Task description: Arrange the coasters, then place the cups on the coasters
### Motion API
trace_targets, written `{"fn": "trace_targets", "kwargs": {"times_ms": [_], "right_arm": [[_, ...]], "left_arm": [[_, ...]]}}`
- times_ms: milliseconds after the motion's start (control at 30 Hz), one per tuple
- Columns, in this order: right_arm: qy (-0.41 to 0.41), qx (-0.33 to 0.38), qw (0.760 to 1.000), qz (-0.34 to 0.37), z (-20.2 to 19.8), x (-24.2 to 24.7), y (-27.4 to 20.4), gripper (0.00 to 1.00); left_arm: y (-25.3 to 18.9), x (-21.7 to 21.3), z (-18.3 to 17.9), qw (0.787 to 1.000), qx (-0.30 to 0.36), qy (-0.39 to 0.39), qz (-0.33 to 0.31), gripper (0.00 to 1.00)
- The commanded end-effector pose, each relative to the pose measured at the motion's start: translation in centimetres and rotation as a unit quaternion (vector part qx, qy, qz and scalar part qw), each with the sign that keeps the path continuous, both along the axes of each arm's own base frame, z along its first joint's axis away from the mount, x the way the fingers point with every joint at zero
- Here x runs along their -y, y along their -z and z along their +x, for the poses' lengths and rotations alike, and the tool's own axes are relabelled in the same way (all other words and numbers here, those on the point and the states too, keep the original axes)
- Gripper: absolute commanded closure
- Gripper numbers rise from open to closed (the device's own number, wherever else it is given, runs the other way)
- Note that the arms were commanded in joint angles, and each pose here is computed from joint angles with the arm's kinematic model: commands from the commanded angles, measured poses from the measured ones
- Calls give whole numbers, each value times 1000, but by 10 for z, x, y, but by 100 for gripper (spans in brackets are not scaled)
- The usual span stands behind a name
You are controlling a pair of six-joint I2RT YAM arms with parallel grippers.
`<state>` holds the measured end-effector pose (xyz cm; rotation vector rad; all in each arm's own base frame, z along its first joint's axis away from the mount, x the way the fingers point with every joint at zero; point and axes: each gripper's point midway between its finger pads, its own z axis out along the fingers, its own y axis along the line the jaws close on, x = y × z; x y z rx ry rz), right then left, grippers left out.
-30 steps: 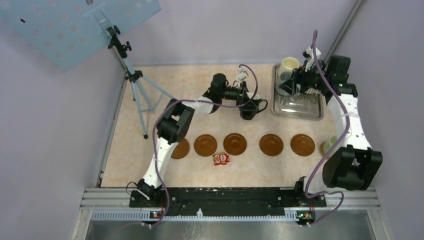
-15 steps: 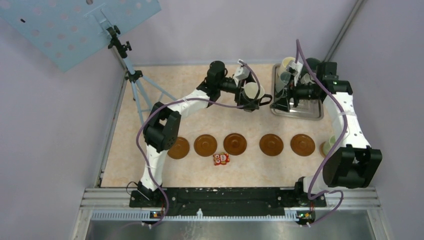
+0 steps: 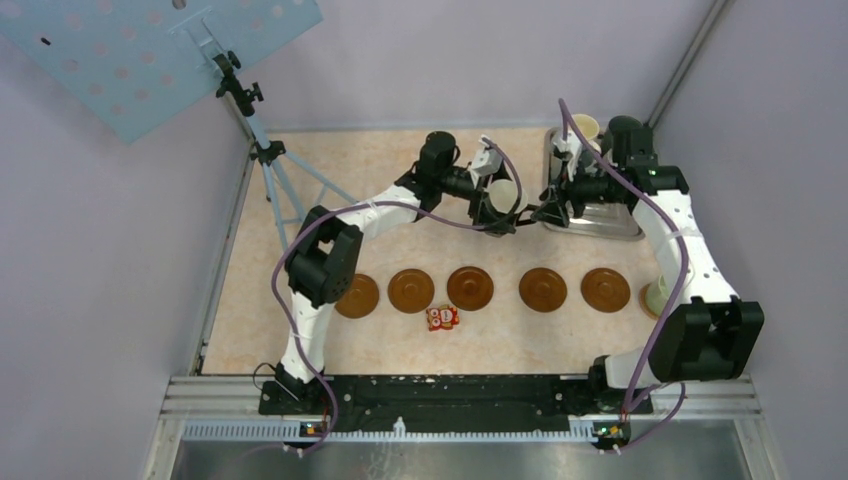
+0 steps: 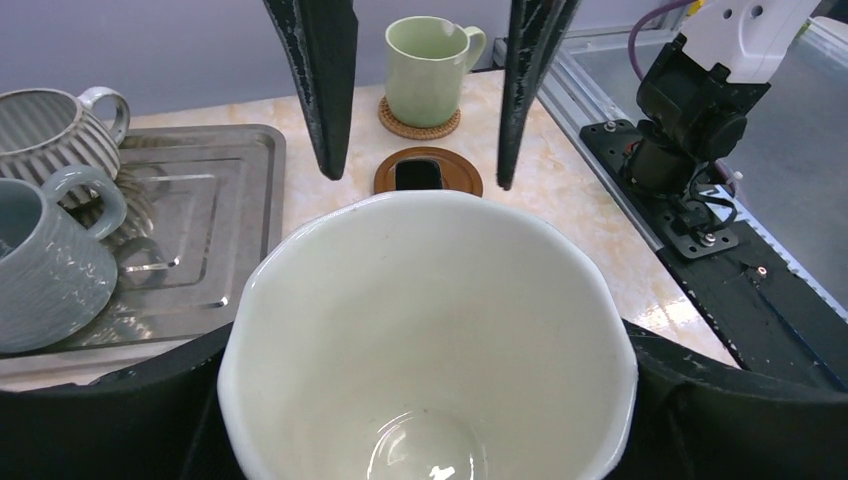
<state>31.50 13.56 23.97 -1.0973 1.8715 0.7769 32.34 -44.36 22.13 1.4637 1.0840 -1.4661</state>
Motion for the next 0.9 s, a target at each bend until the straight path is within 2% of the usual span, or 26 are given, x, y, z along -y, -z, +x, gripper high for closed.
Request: {"fn": "trace_targets", "kwargs": {"times_ms": [0, 133, 367, 633, 867], "right_arm": [[-43, 56, 997, -17, 1, -11, -17, 46], [-76, 59, 995, -39, -10, -19, -7, 50], [-88, 72, 992, -59, -10, -24, 0, 59], [-109, 85, 988, -73, -14, -28, 6, 63], [-107, 84, 987, -82, -11, -29, 8, 78]], "left_arm": [[-64, -5, -18, 994, 93, 21, -58, 68], [-65, -5, -20, 994, 87, 24, -57, 68], [-65, -8, -25, 994, 88, 26, -57, 67], [-68, -11, -31, 994, 91, 31, -60, 67], [-69, -13, -38, 993, 95, 33, -62, 66]]}}
